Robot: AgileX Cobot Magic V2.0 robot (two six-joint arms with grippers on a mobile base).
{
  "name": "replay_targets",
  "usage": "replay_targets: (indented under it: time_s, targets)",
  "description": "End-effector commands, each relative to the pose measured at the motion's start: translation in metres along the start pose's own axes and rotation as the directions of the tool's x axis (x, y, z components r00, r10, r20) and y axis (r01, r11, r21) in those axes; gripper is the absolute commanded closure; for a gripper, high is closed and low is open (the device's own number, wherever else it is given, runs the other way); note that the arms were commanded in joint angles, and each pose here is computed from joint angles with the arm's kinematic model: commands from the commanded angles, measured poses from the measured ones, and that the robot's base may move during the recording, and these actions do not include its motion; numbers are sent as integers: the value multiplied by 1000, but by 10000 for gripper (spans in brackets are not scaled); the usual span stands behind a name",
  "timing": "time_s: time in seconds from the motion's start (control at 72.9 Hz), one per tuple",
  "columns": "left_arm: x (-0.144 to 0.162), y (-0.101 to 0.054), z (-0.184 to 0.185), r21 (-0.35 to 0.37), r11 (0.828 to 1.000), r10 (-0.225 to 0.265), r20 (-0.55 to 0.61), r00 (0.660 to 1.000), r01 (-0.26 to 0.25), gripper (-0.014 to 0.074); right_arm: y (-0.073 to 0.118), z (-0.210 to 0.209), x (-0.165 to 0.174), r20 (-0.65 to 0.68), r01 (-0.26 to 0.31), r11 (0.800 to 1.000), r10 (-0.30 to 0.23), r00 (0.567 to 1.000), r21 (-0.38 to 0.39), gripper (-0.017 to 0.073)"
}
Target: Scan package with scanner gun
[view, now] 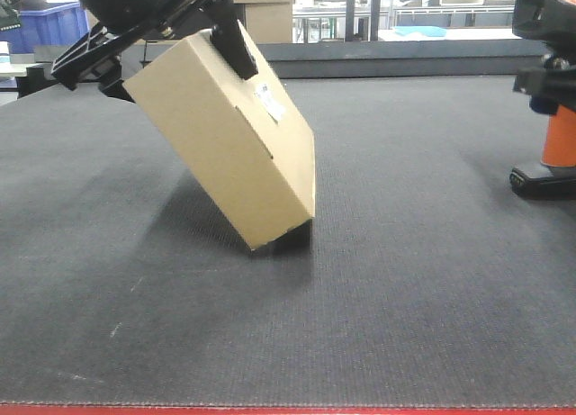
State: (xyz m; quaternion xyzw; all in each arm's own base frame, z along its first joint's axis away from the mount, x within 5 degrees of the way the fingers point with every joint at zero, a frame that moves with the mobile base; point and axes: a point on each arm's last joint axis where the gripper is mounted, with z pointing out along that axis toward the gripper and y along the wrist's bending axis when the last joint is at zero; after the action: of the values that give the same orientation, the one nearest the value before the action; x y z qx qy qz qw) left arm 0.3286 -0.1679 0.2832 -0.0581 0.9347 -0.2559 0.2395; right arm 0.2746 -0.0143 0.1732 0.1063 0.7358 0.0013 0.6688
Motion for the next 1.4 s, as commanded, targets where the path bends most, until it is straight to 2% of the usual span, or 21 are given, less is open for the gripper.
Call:
replay_targets:
  time_s: [0.0, 0.178, 0.274, 0.398, 0.521, 0.645, 0.782, 0.864, 0.946, 0.974, 1.084, 1.193, 1.248, 1.303, 1.344, 1.385]
  targets:
    - [-2, -5, -4, 19, 1000, 9, 22, 1000, -9, 705, 0, -10, -4, 24, 4, 1000, -4, 1000, -10, 29]
    - [-3, -5, -4, 19, 1000, 7, 27, 1000, -8, 705, -2, -33, -6, 31, 9, 1000, -8, 999, -19, 29]
    - [-5, -2, -4, -1, 1000, 27, 36, 999, -27, 705, -3, -44, -11, 55, 7, 1000, -6, 998, -24, 29]
    - [-8, 8, -7, -29, 999, 40, 9, 999, -40, 705, -3, -57, -19, 86, 2, 1000, 0, 996, -30, 48]
    - [-14, 22, -12, -62, 996, 68, -35, 997, -70, 705, -2, -68, -32, 124, -2, 999, 7, 992, -45, 117]
    - [-23, 33, -21, -83, 992, 94, -58, 994, -99, 705, 2, -82, -43, 105, 15, 997, -6, 994, -81, 244]
    - [-34, 44, -36, -98, 986, 128, -56, 990, -133, 705, 4, -96, -49, 45, 31, 994, -27, 999, -103, 453]
    - [-40, 53, -47, -111, 986, 121, -27, 992, -124, 705, 4, -105, -54, 46, 29, 994, -24, 999, -106, 568]
    - [-45, 61, -65, -133, 984, 122, 7, 992, -120, 705, 4, -113, -60, 60, 31, 993, -24, 998, -110, 725]
    - [-47, 66, -72, -149, 982, 122, 21, 992, -117, 705, 4, -117, -62, 67, 30, 993, -23, 997, -112, 727]
    - [-52, 81, -99, -254, 956, 168, 62, 984, -147, 705, 3, -130, -68, 76, 28, 993, -19, 997, -118, 727]
    - [-56, 97, -116, -367, 914, 218, 76, 973, -176, 705, 3, -139, -69, 45, 27, 993, -21, 999, -119, 727]
    - [-57, 106, -120, -420, 885, 247, 61, 967, -200, 705, 2, -144, -69, 35, 26, 992, -22, 999, -120, 727]
    - [-58, 111, -122, -448, 861, 284, 34, 958, -240, 705, 2, -147, -69, 30, 26, 992, -22, 999, -121, 727]
    - [-57, 112, -122, -456, 850, 306, 19, 952, -264, 705, 2, -149, -70, 30, 25, 992, -22, 999, -122, 727]
    - [-57, 113, -122, -457, 846, 316, 11, 949, -276, 705, 2, -151, -71, 36, 25, 992, -21, 999, -123, 727]
